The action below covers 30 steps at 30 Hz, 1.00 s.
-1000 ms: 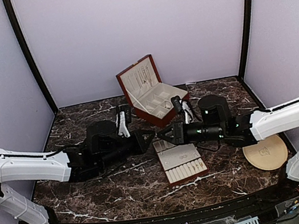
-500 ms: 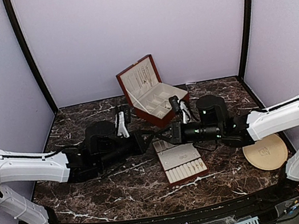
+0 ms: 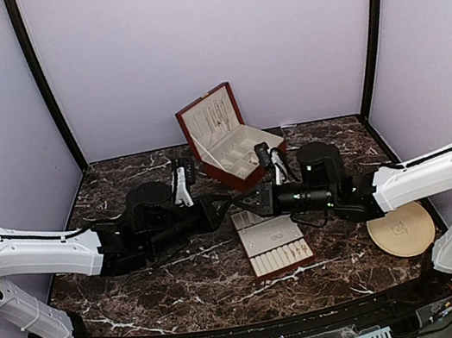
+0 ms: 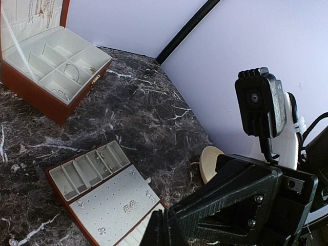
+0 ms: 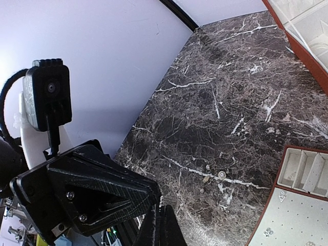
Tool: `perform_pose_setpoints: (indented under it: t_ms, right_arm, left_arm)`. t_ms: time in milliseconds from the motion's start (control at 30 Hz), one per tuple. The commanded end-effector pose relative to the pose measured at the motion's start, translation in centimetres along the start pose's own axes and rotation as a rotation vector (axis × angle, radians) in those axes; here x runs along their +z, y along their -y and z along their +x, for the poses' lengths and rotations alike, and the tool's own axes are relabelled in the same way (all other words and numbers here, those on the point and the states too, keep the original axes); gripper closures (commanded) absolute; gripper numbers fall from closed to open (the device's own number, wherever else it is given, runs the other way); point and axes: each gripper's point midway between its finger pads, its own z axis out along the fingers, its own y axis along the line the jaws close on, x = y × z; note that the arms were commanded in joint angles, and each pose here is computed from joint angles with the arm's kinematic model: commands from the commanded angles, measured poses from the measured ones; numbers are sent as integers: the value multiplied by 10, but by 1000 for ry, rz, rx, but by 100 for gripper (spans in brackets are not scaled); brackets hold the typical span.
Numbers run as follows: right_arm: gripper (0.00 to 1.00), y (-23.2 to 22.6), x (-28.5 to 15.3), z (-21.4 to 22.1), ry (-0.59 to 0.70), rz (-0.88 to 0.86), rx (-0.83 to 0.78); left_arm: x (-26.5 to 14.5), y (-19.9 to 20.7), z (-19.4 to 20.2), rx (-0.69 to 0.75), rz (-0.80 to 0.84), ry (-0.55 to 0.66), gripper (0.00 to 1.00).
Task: Organize the mixed jewelry
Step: Pass from the left arm to the right, then insert the earring into the earring holder.
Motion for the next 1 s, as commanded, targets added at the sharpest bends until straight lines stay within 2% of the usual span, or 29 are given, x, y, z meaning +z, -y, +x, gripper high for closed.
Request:
perform_pose_setpoints:
  t_ms: [0, 100, 233, 333, 467, 600, 800, 967]
  right_arm:
    - [100, -13, 2, -11, 40, -40, -22]
    - [100, -8, 0, -10, 46, -18, -31]
    - [100, 2, -2, -9, 50, 31, -49]
    - [100, 10, -5, -10, 58, 79, -68]
    - [100, 24, -9, -9, 56, 156, -121]
    - [100, 46, -15, -4, 27, 266, -240]
    - [100, 68, -27, 6, -38, 377, -491]
    - [100, 79, -32, 18, -80, 463, -701]
  left_arm:
    - [-6, 15, -3, -20, 67, 3, 100]
    - [-5, 14, 0, -28, 66, -7, 96]
    - [-5, 13, 1, -25, 62, -8, 78]
    - [-8, 12, -2, -21, 49, -1, 62]
    - [-14, 9, -6, -9, 26, 10, 49]
    - [-24, 7, -16, 30, -5, 17, 40]
    - [-36, -8, -29, 76, -63, -73, 35]
    - [-41, -26, -27, 81, -50, -212, 34]
